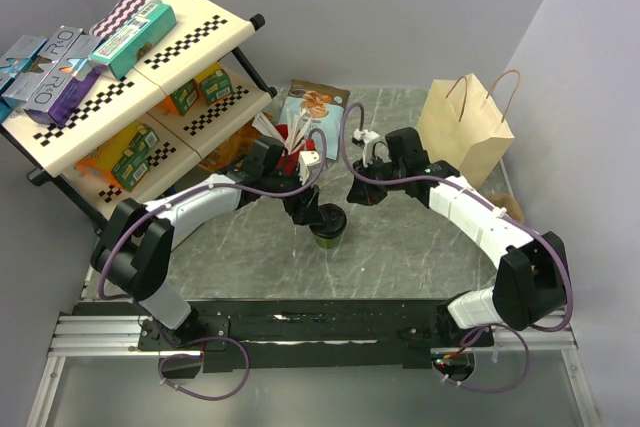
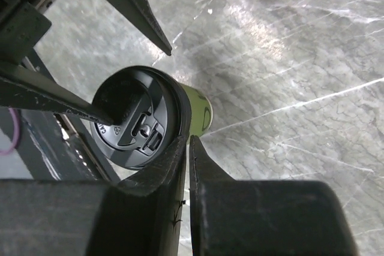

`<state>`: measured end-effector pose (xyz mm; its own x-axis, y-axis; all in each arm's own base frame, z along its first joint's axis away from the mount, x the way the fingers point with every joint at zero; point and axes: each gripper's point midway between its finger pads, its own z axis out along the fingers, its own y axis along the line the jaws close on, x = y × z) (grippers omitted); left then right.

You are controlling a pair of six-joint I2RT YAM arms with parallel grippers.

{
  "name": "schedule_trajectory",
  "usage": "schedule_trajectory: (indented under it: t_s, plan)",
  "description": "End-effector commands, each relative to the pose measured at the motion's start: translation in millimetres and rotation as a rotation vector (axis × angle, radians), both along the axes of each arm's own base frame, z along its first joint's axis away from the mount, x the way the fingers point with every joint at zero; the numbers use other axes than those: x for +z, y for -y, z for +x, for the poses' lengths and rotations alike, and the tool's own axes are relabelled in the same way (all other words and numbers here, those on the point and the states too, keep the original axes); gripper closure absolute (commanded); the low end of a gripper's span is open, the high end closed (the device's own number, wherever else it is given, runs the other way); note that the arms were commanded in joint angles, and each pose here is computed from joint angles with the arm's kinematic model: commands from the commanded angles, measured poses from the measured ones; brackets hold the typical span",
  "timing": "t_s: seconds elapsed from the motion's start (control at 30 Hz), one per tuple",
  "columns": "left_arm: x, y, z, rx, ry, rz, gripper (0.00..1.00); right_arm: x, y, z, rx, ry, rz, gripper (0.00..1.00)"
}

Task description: Pack the takeout coffee

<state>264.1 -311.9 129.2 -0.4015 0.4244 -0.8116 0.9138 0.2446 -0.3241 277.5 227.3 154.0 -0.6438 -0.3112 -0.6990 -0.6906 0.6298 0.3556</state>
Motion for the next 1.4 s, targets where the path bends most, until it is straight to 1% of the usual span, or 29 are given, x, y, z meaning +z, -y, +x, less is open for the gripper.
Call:
schedule_trajectory:
  t_s: [0.0, 0.1, 0.13, 0.2, 0.27, 0.3, 0.33, 0.37, 0.4, 0.47, 0.5, 0.57, 0.6, 0.63, 0.7, 0.8, 0.93, 0.97, 1.13, 1.27, 1.37]
  plan:
    - [20, 8, 9, 0.008, -0.009, -0.052, 0.19, 28, -4, 10, -0.006, -0.004, 0.093, 0.86]
    - [29, 10, 11, 0.015, -0.018, -0.067, 0.19, 31, -6, 11, -0.012, -0.039, 0.125, 0.82]
    - [31, 10, 11, 0.015, -0.018, -0.07, 0.19, 33, -8, 9, 0.009, -0.047, 0.146, 0.74]
    - [39, 10, 13, 0.019, -0.007, -0.078, 0.19, 33, -10, 7, 0.026, -0.057, 0.159, 0.74]
    - [47, 6, 17, 0.064, -0.02, -0.076, 0.19, 31, -11, 5, 0.032, -0.072, 0.167, 0.72]
    - [48, 3, 19, 0.093, -0.036, -0.074, 0.18, 30, -11, 4, 0.034, -0.076, 0.171, 0.6]
    - [48, -4, 25, 0.136, -0.035, -0.068, 0.17, 29, -12, 4, 0.035, -0.083, 0.175, 0.56]
    - [50, -9, 23, 0.204, -0.115, -0.08, 0.16, 30, -12, 4, 0.034, -0.083, 0.18, 0.52]
    - [50, -14, 23, 0.244, -0.147, -0.085, 0.15, 29, -12, 3, 0.029, -0.095, 0.185, 0.47]
    - [46, -28, 24, 0.335, -0.244, -0.093, 0.11, 30, -10, 5, 0.01, -0.107, 0.193, 0.02]
    - [42, -33, 21, 0.359, -0.282, -0.085, 0.09, 30, -10, 4, 0.005, -0.12, 0.201, 0.0]
    - [34, -41, 17, 0.402, -0.354, -0.085, 0.06, 32, -11, 0, 0.024, -0.138, 0.223, 0.0]
    - [32, -42, 17, 0.412, -0.365, -0.088, 0.02, 31, -13, -3, 0.038, -0.151, 0.232, 0.0]
    - [26, -44, 14, 0.415, -0.381, -0.089, 0.01, 29, -14, -6, 0.051, -0.179, 0.244, 0.0]
    - [23, -41, 9, 0.387, -0.417, -0.104, 0.01, 26, -18, -16, 0.094, -0.233, 0.279, 0.0]
    - [16, -35, -3, 0.325, -0.487, -0.129, 0.01, 16, -21, -23, 0.115, -0.303, 0.299, 0.0]
    - [12, -28, -13, 0.267, -0.565, -0.173, 0.01, 7, -21, -20, 0.128, -0.351, 0.313, 0.0]
    - [12, -26, -12, 0.254, -0.557, -0.189, 0.01, 8, -21, -18, 0.125, -0.356, 0.32, 0.0]
    - [10, -23, -18, 0.203, -0.605, -0.215, 0.01, 6, -23, -9, 0.121, -0.363, 0.342, 0.01]
    - [7, -20, -18, 0.18, -0.628, -0.214, 0.01, -2, -23, -12, 0.119, -0.397, 0.336, 0.02]
    - [4, -18, -17, 0.182, -0.65, -0.211, 0.01, -8, -22, -15, 0.111, -0.414, 0.329, 0.05]
